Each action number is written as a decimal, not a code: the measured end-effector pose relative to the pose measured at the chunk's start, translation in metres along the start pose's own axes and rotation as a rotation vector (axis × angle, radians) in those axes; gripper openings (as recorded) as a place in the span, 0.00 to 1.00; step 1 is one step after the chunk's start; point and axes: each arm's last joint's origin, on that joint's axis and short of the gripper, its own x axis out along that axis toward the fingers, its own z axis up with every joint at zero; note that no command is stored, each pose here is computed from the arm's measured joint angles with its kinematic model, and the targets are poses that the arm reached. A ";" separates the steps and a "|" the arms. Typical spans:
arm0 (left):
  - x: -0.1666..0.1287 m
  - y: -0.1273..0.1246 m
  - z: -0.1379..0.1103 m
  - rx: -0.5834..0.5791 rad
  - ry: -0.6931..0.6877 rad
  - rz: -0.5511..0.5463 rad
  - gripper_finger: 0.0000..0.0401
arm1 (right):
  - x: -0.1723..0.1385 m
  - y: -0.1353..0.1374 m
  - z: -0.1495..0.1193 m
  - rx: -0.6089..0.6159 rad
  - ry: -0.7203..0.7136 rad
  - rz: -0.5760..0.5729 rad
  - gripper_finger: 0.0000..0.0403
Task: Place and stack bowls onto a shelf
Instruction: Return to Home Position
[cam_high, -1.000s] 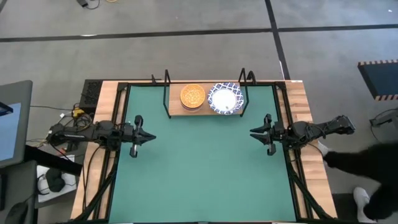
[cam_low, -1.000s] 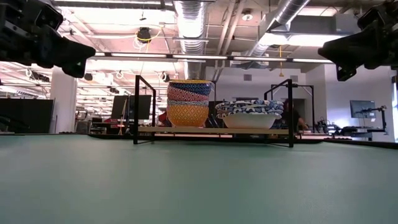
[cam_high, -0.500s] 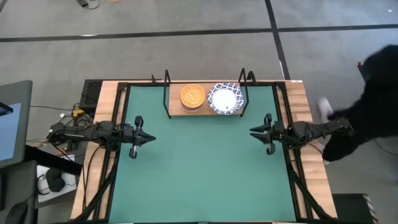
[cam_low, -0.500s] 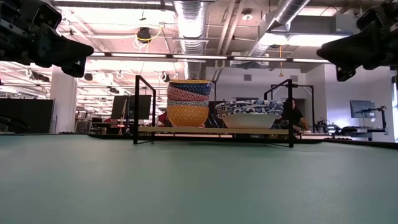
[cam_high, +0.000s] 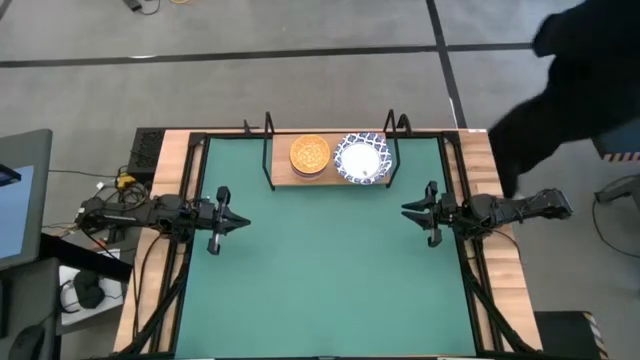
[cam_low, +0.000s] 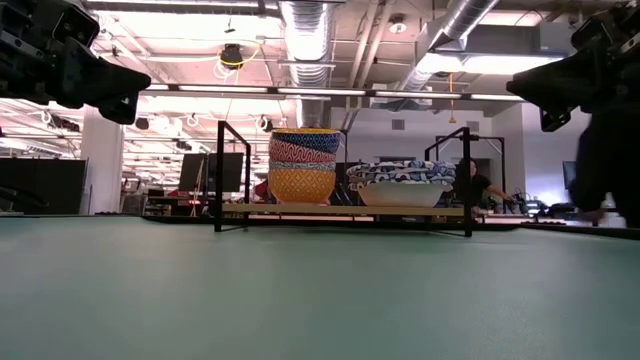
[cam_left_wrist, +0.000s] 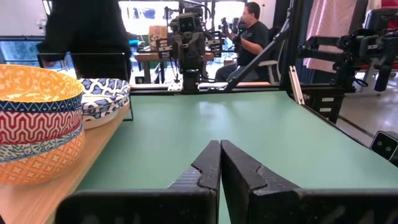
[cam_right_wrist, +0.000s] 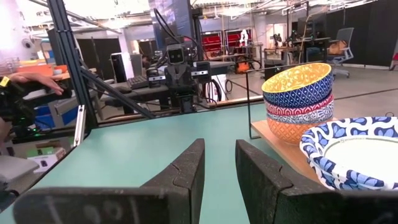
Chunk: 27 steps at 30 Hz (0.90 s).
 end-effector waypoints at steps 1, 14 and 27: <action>0.000 0.000 0.000 0.000 0.000 0.000 0.00 | 0.000 0.000 0.000 0.000 0.000 0.000 0.29; 0.000 0.001 0.000 0.001 0.000 0.011 0.00 | 0.000 0.000 0.000 0.000 0.000 0.000 0.29; 0.000 0.000 -0.001 0.000 0.006 0.000 0.00 | 0.000 0.000 0.000 0.000 0.000 0.000 0.29</action>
